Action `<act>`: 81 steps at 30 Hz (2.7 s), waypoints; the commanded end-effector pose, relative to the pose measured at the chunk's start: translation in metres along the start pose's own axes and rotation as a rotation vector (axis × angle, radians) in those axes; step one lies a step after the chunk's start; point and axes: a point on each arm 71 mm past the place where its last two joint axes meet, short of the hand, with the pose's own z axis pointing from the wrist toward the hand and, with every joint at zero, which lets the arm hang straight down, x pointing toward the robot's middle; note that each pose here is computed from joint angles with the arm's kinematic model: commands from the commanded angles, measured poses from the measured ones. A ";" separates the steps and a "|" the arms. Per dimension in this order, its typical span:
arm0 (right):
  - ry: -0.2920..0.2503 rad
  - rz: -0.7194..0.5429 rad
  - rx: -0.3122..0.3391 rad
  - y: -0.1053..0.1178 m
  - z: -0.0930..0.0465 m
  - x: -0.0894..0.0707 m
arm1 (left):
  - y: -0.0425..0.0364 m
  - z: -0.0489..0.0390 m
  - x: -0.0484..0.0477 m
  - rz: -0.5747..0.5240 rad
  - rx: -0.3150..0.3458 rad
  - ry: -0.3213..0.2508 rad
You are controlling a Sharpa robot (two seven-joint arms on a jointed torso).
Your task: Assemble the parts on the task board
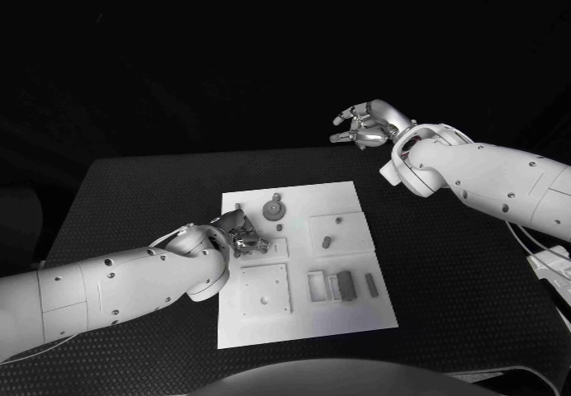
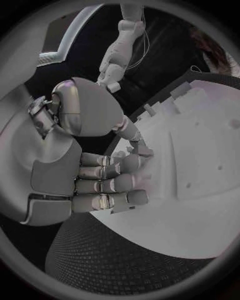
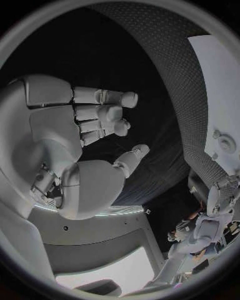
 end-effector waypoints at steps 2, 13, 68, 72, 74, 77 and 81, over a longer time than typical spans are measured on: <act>0.011 0.004 -0.005 0.000 0.000 0.001 | -0.0078 -0.0034 0.0061 -0.019 0.053 -0.023; 0.010 0.004 -0.002 -0.001 -0.001 0.000 | -0.0083 -0.0061 0.0044 -0.017 0.072 -0.073; 0.017 0.005 0.002 -0.001 -0.001 0.000 | -0.0065 -0.0031 0.0124 0.099 0.017 0.026; 0.017 0.005 0.001 -0.001 -0.002 0.000 | -0.0061 -0.0031 0.0130 0.098 0.017 0.036; 0.017 0.005 0.002 -0.001 -0.001 0.000 | -0.0058 -0.0030 0.0128 0.097 0.017 0.036; 0.016 0.005 0.002 -0.001 -0.001 0.000 | -0.0056 -0.0029 0.0126 0.092 0.018 0.034; 0.016 0.005 0.002 -0.001 -0.001 0.000 | -0.0055 -0.0029 0.0125 0.087 0.018 0.034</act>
